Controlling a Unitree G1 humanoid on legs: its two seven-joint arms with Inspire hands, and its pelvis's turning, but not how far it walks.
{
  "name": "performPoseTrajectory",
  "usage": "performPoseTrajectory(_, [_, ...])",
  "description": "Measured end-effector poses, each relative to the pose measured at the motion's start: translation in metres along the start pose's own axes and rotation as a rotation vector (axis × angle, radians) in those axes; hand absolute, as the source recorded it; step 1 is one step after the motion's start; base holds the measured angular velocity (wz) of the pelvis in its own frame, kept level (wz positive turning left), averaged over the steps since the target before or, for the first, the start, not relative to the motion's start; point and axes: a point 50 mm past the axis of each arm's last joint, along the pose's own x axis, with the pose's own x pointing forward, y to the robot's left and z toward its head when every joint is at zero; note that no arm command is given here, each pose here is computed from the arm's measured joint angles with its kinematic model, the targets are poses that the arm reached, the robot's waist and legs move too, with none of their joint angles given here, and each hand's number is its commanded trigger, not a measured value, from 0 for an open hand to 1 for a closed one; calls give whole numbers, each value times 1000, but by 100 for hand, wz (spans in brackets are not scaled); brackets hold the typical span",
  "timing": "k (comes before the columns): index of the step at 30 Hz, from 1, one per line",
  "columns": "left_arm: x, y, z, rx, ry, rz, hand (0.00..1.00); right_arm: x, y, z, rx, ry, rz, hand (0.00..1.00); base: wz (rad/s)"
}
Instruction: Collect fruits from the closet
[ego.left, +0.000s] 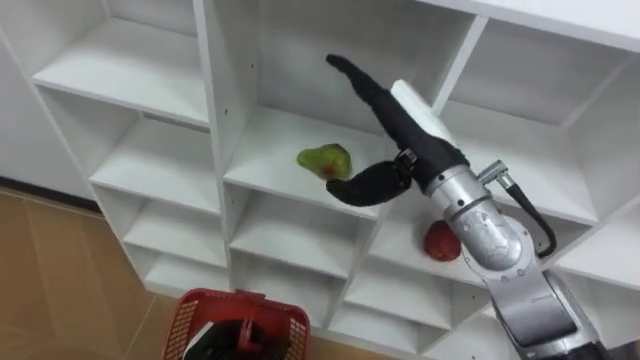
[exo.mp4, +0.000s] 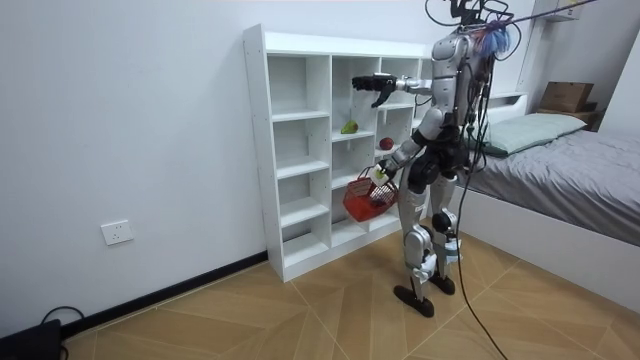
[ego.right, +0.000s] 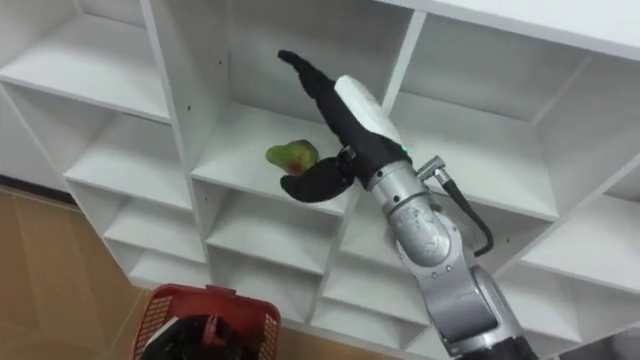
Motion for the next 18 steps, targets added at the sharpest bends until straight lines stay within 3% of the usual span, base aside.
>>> performPoseTrajectory(18, [-2,21,0,38,63,40,100,46,-28,-46,95,221,-185,0,19])
